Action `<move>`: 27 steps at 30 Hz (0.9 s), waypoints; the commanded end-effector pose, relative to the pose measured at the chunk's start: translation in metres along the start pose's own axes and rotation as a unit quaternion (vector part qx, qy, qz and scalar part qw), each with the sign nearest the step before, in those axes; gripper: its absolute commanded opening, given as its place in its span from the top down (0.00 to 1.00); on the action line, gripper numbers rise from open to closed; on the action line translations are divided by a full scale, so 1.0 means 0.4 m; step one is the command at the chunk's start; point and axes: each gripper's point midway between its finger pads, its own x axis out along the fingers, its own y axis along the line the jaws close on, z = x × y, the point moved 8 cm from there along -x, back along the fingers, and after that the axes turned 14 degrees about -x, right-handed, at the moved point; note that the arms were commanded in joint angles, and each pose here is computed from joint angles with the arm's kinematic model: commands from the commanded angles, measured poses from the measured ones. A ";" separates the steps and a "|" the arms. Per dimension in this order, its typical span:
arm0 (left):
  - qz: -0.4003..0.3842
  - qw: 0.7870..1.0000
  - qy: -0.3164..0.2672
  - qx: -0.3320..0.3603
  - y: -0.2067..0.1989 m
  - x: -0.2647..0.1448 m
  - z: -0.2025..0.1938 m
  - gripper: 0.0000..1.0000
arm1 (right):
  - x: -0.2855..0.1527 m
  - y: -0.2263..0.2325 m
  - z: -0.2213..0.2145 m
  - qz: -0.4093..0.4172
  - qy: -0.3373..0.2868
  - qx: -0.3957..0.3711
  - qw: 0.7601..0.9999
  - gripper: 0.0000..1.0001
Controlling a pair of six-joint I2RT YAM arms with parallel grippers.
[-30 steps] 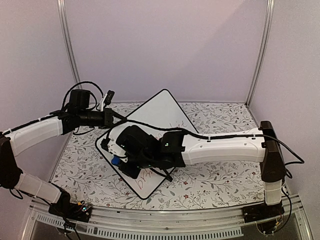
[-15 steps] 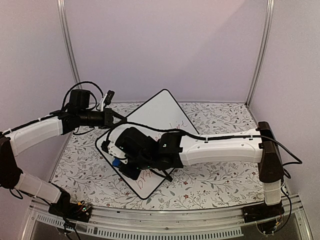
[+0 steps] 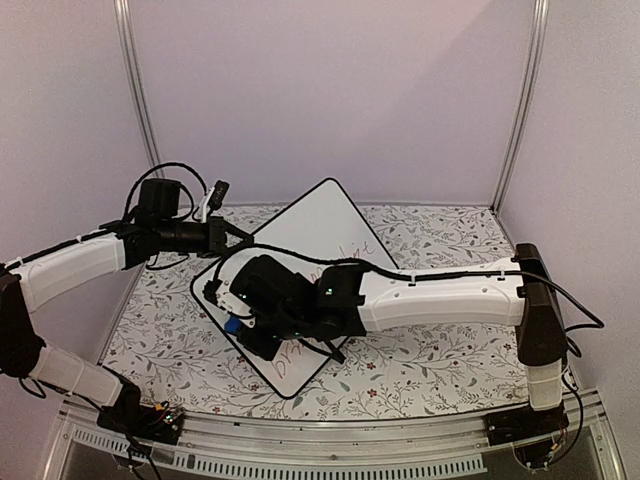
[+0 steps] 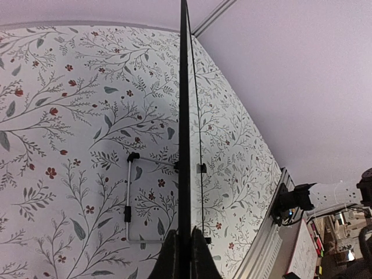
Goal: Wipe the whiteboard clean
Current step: Erase the whiteboard at the center of the board.
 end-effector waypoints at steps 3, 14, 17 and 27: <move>-0.015 1.000 0.000 0.026 -0.024 0.000 0.002 1.00 | 0.026 0.028 -0.054 0.015 0.040 0.000 0.999 0.96; -0.015 1.000 0.000 0.027 -0.025 0.000 0.002 1.00 | 0.018 0.033 -0.090 0.011 0.056 0.022 0.998 0.96; -0.015 1.000 -0.001 0.027 -0.025 -0.001 0.002 1.00 | 0.014 0.030 -0.095 0.004 0.060 0.024 0.998 0.96; -0.014 1.000 -0.001 0.026 -0.024 0.000 0.002 1.00 | -0.004 0.026 -0.102 -0.016 0.063 0.029 0.997 0.97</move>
